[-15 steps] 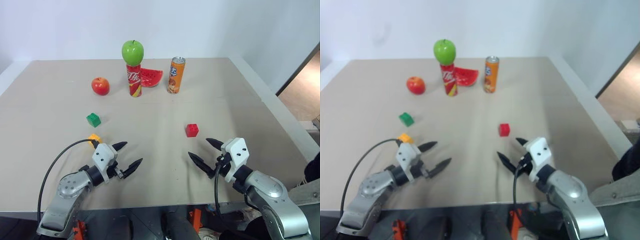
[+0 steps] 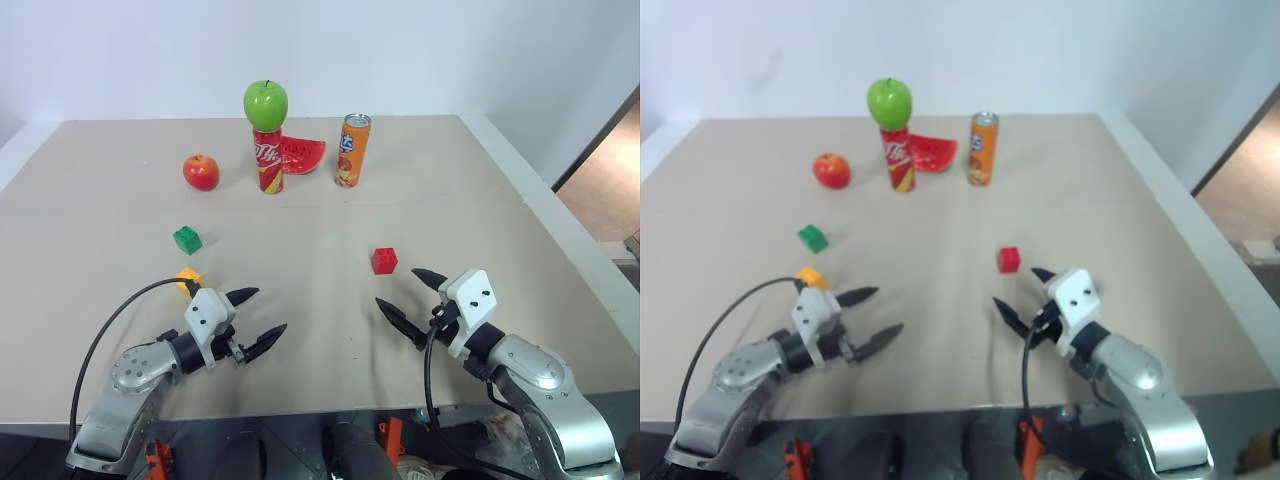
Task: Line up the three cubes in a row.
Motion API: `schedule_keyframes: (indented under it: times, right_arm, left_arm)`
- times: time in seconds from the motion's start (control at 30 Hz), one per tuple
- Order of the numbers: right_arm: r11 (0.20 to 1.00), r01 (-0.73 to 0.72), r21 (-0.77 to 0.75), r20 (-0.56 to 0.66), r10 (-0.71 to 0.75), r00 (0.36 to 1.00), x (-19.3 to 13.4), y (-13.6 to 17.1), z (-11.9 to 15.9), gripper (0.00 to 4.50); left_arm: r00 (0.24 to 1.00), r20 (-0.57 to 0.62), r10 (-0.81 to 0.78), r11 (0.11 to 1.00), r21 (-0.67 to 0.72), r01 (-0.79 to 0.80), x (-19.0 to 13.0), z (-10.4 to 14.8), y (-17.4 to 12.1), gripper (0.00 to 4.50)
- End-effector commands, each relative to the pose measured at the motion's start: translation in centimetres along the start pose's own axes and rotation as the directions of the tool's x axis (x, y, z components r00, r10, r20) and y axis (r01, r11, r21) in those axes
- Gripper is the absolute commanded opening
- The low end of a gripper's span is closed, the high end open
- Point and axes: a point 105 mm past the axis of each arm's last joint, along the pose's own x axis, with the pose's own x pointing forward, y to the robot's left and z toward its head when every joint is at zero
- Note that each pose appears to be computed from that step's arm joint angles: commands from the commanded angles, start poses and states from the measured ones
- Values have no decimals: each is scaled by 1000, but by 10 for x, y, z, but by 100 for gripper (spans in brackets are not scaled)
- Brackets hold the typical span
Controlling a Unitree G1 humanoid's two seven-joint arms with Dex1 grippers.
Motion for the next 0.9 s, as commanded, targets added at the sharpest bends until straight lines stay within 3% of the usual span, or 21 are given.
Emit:
schedule_keyframes:
  times: [0.03,0.4,0.57,0.73,0.9]
  right_arm:
    - [999,6,-36,59,-4,998,-2,3,16,450]
    - [987,152,57,103,-157,982,3,-6,12,450]
    - [992,122,14,121,-122,985,9,-6,14,450]
    - [983,175,52,104,-180,978,23,-38,11,450]
    - [977,176,121,92,-187,978,46,-34,14,450]
  left_arm:
    - [998,42,-55,998,41,53,1,16,-8,447]
    - [986,71,-148,987,78,143,3,26,-13,447]
    - [966,52,-252,965,87,247,1,28,-20,447]
    - [956,39,-292,952,108,286,4,29,-19,447]
    - [946,48,-321,943,112,314,7,32,-21,447]
